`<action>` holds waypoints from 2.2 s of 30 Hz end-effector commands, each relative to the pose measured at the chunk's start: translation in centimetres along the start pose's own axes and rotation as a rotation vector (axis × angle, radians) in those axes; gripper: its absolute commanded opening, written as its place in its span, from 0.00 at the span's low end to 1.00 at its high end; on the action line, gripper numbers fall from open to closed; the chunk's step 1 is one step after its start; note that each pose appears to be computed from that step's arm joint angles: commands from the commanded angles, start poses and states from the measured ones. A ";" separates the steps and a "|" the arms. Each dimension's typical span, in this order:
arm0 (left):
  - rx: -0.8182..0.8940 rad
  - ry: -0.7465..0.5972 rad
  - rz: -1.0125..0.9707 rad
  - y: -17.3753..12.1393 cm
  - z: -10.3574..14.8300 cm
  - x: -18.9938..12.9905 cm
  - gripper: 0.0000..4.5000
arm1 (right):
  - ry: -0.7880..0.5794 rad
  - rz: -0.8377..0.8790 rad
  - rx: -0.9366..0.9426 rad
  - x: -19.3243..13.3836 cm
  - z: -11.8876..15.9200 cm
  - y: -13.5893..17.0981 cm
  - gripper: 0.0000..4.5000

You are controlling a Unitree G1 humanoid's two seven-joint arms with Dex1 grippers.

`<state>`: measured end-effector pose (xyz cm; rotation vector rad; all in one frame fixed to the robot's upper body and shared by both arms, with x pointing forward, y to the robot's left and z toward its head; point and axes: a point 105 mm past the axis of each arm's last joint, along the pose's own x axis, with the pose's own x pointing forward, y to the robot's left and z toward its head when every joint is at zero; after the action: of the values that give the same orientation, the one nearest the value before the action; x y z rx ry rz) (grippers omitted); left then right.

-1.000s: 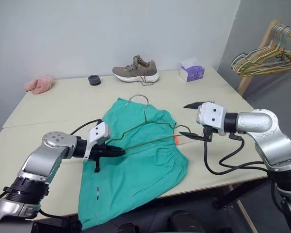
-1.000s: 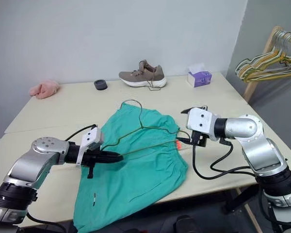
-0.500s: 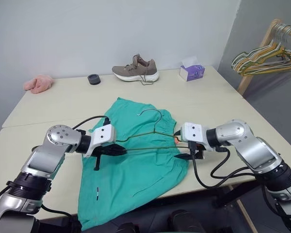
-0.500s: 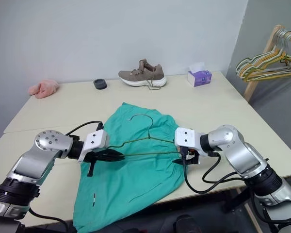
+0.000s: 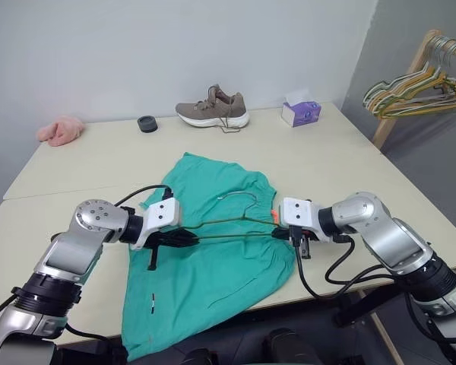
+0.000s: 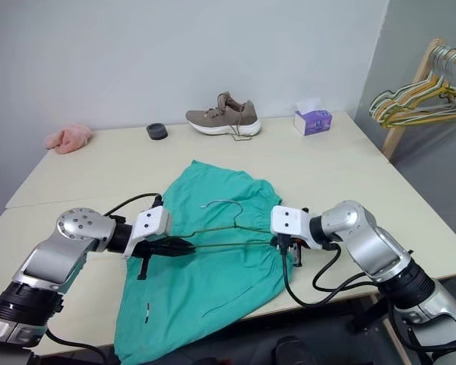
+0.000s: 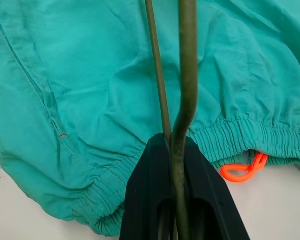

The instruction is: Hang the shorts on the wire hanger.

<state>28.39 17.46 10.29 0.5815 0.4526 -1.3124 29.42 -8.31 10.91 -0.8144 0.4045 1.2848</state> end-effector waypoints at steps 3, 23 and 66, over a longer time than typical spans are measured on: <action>-0.011 -0.088 0.056 0.8 1.5 -0.3 0.12 | -0.006 -0.051 -0.008 -0.8 0.1 -0.5 0.00; -0.356 -0.252 0.483 6.2 -2.7 -6.3 0.57 | 0.069 -0.223 0.453 -7.3 -7.4 1.3 0.00; -0.260 -0.180 0.383 4.1 -3.6 -5.9 1.00 | 0.094 -0.232 0.768 -6.0 -10.2 1.9 0.00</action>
<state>31.04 24.82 10.43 0.2695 0.3794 -0.9153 26.86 -19.44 6.89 -0.2298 0.8246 0.8013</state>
